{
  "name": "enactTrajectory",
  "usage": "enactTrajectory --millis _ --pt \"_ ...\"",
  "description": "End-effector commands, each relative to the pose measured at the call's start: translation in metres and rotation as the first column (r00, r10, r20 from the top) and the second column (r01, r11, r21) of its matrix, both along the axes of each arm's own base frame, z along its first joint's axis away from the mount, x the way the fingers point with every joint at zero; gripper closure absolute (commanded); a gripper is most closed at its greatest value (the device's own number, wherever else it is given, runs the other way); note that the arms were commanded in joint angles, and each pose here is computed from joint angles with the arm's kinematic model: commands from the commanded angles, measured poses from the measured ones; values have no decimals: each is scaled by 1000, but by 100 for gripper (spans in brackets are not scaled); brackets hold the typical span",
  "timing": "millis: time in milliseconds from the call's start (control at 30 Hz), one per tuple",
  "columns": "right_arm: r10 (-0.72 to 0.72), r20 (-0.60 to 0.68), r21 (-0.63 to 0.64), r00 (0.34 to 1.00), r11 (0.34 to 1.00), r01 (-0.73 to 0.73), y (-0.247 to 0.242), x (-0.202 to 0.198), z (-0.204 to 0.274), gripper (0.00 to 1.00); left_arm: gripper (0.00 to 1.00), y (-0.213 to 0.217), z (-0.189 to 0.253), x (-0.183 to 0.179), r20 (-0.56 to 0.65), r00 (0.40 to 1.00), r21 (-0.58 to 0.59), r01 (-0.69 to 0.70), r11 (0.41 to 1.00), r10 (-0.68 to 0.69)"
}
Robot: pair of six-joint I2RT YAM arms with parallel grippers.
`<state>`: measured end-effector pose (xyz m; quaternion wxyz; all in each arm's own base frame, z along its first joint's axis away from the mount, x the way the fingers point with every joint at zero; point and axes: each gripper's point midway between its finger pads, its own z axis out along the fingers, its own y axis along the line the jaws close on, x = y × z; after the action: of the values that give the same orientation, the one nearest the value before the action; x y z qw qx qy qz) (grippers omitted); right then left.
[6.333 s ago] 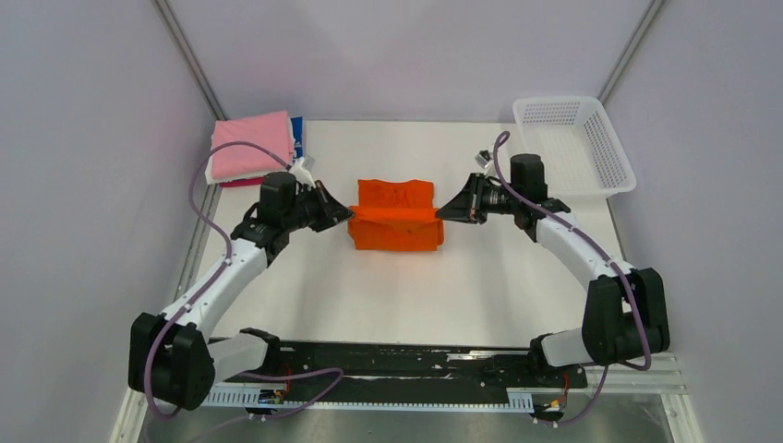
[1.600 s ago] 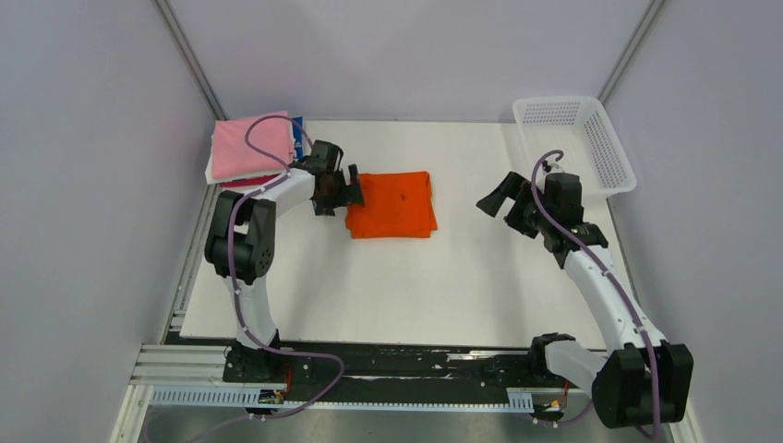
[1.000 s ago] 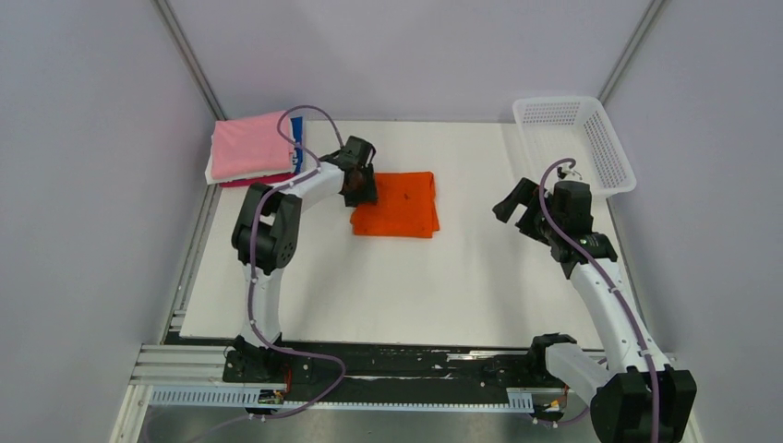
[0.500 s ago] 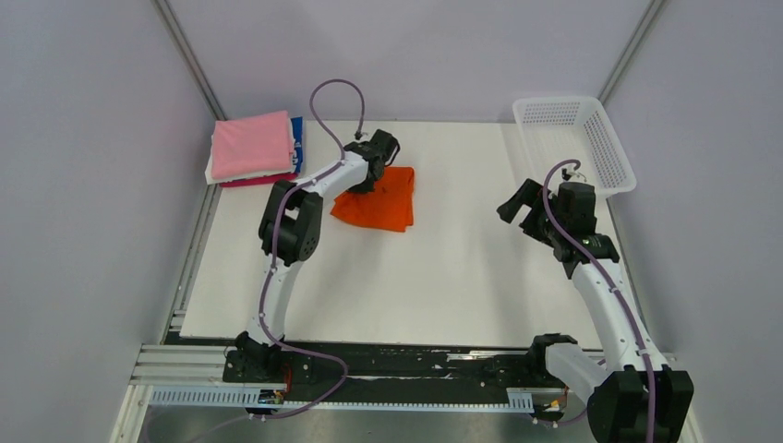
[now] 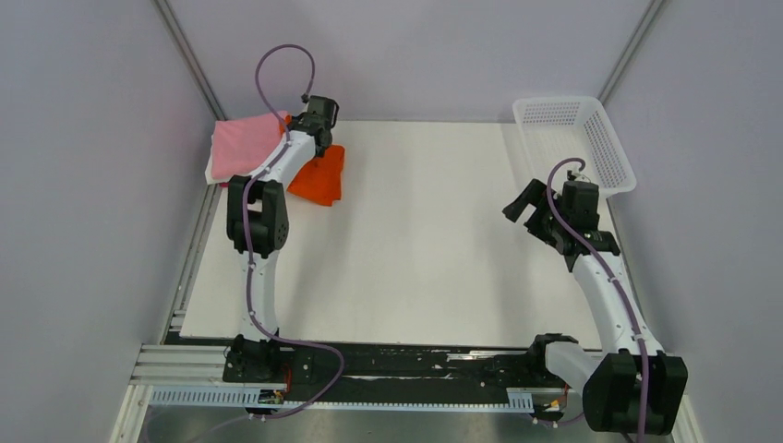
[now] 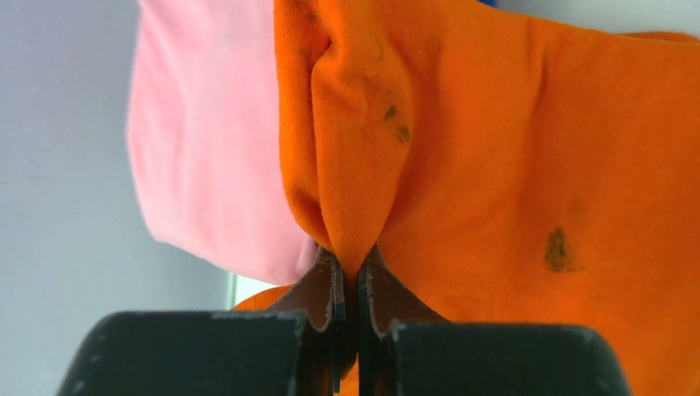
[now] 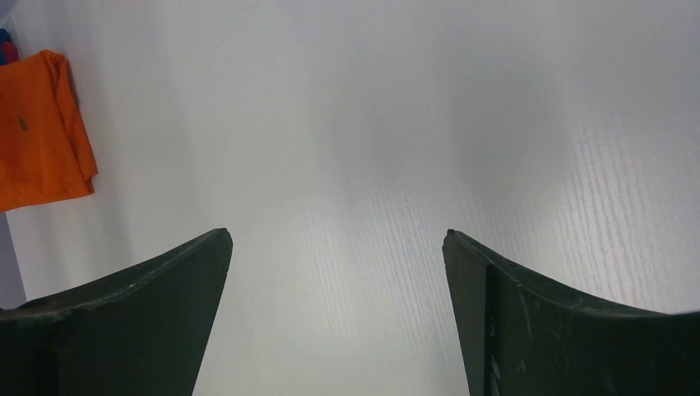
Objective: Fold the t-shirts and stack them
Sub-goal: Put the neatly folded tshirt into the corner of the board with the left arm
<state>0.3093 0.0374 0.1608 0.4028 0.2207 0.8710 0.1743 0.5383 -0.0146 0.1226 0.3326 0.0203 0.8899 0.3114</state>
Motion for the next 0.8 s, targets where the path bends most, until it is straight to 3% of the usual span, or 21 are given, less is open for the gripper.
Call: enactTrajectory --millis 0,267,767 --pt "13 31 -6 999 1000 -13 -3 11 6 0 100 31 82 22 156 988 88 0 996 -14" --pt "-2 4 7 1000 1000 2 -10 14 -1 0 100 44 134 29 242 970 136 -13 991 -21" --pt "-1 39 17 999 1000 1 -11 13 11 0 100 45 232 9 412 911 79 -18 997 -16"
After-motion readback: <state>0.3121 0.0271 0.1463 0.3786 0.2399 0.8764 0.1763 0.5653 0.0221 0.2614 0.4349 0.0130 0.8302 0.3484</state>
